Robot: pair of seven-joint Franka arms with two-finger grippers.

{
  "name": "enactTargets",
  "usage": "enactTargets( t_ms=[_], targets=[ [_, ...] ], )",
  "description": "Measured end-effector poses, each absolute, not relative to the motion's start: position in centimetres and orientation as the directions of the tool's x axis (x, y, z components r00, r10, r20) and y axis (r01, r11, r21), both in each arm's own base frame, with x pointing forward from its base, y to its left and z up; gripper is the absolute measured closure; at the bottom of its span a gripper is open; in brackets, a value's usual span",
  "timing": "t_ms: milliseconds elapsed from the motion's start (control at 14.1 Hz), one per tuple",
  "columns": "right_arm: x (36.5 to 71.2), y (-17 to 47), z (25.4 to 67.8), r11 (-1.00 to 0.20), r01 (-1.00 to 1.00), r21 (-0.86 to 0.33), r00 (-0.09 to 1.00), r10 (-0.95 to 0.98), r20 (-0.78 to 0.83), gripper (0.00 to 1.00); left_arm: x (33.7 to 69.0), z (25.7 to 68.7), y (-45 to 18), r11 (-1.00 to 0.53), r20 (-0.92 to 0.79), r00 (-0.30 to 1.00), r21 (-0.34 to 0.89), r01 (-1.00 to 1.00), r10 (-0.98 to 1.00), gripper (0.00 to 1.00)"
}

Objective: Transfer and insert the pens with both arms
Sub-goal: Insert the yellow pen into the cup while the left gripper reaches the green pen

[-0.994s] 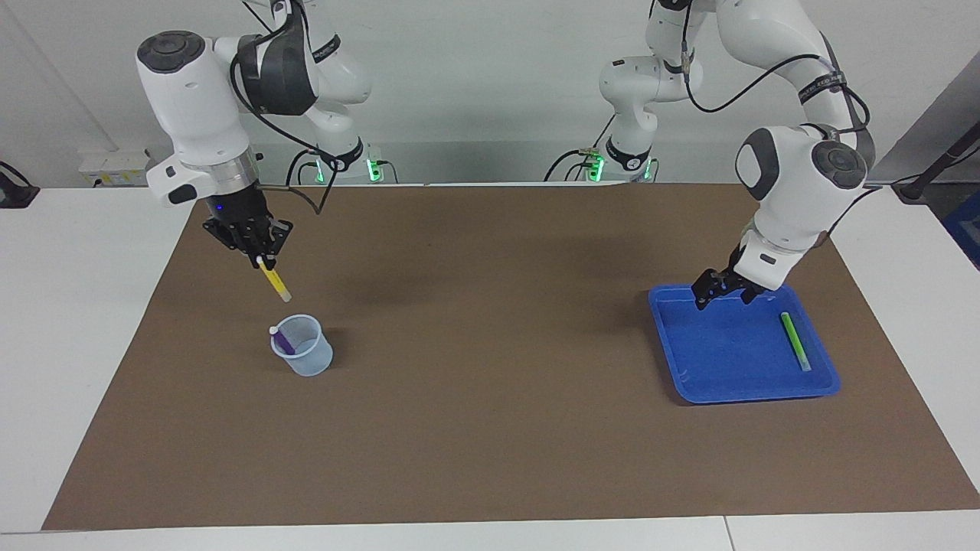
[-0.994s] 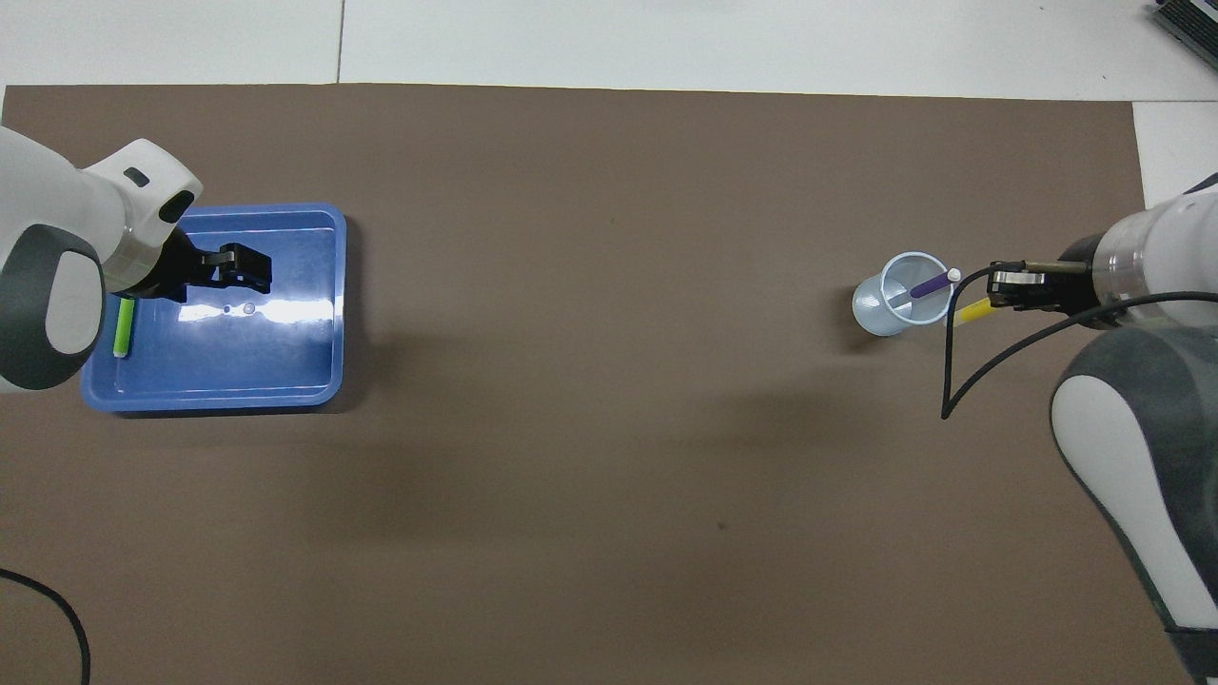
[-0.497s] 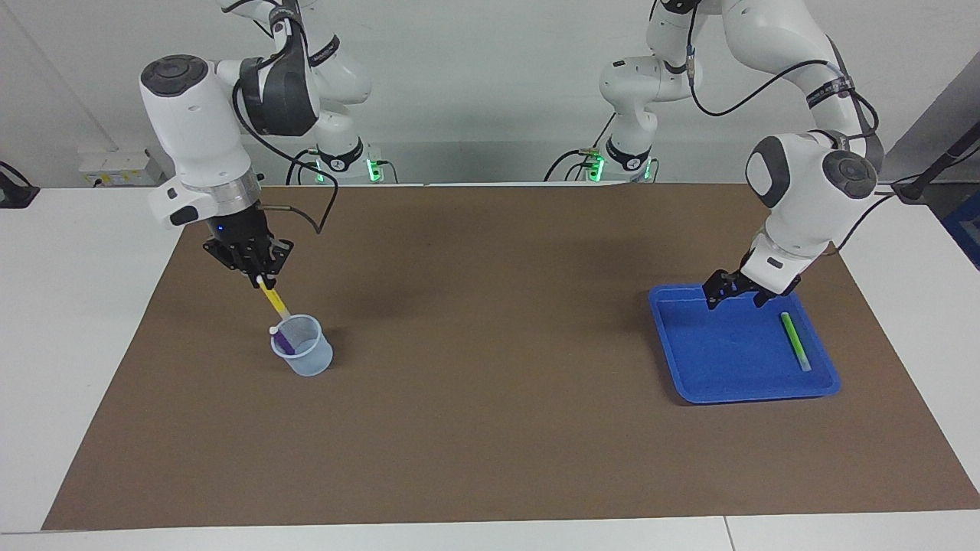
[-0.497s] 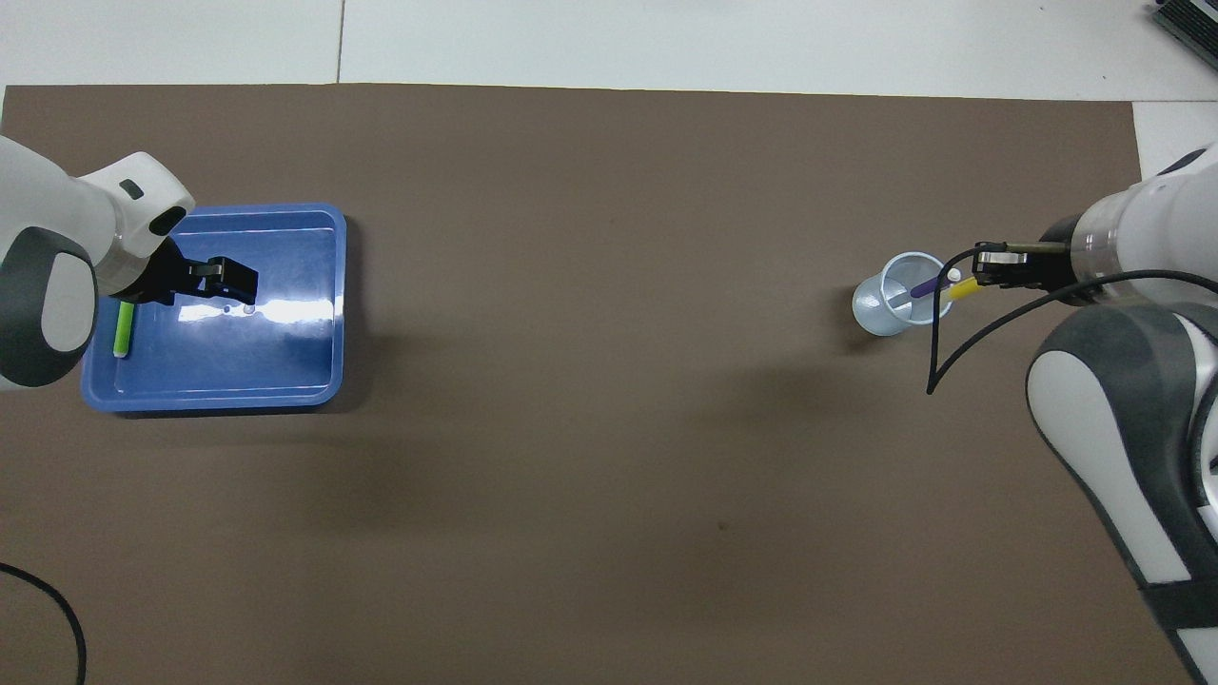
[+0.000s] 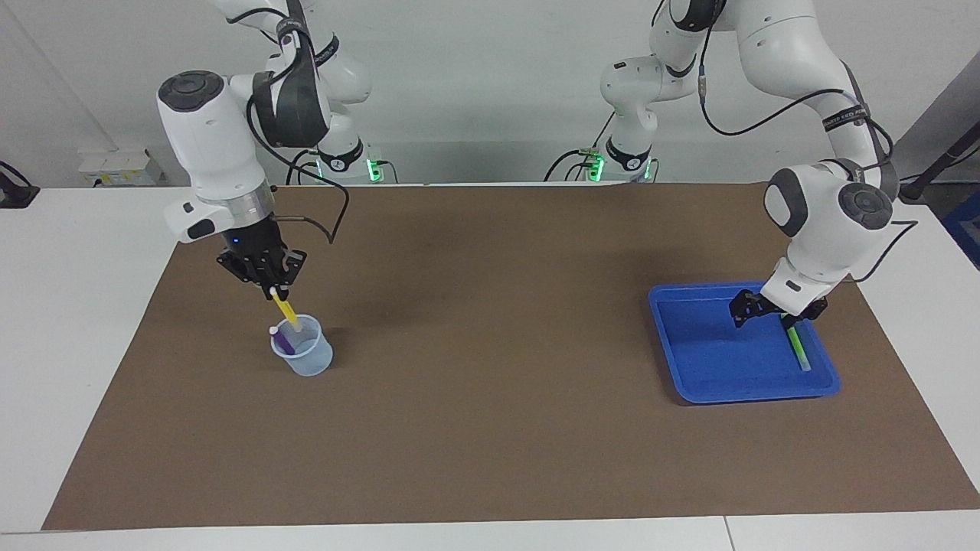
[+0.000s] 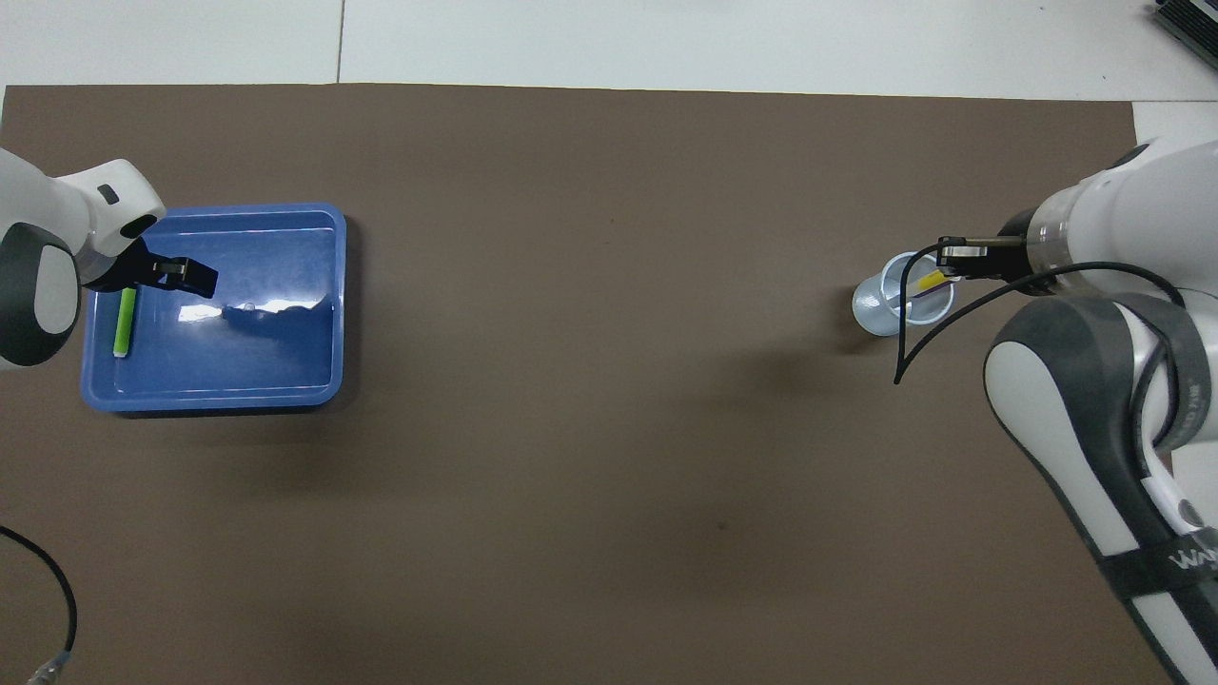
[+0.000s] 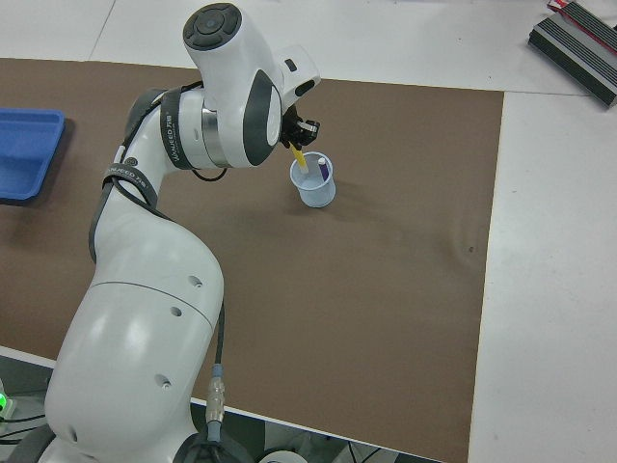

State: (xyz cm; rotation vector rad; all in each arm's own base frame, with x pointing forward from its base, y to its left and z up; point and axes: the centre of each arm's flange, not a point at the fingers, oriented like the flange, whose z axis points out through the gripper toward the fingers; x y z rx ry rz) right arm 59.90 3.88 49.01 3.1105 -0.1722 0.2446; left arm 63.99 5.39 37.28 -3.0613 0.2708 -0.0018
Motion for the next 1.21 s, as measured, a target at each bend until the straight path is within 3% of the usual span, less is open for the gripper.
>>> enactTargets(
  t_ms=[994, 1136, 1207],
  targets=[
    [60.4, 3.7, 45.2, -0.994, -0.113, 0.003, 0.986, -0.112, 0.124, 0.81, 64.3, 33.6, 10.6, -0.997, -0.037, 0.997, -0.015, -0.072, -0.071, 0.08],
    [60.3, 3.6, 44.8, -0.993, -0.121, 0.002, 0.985, -0.120, 0.123, 0.79, 64.5, 33.9, 10.7, -0.997, -0.031, 0.997, -0.017, -0.071, -0.070, 0.09],
    [60.3, 3.6, 44.8, -0.991, -0.131, 0.000, 0.984, -0.130, 0.123, 0.71, 64.6, 34.1, 10.8, -0.997, -0.025, 0.997, -0.022, -0.077, -0.076, 0.09]
  ],
)
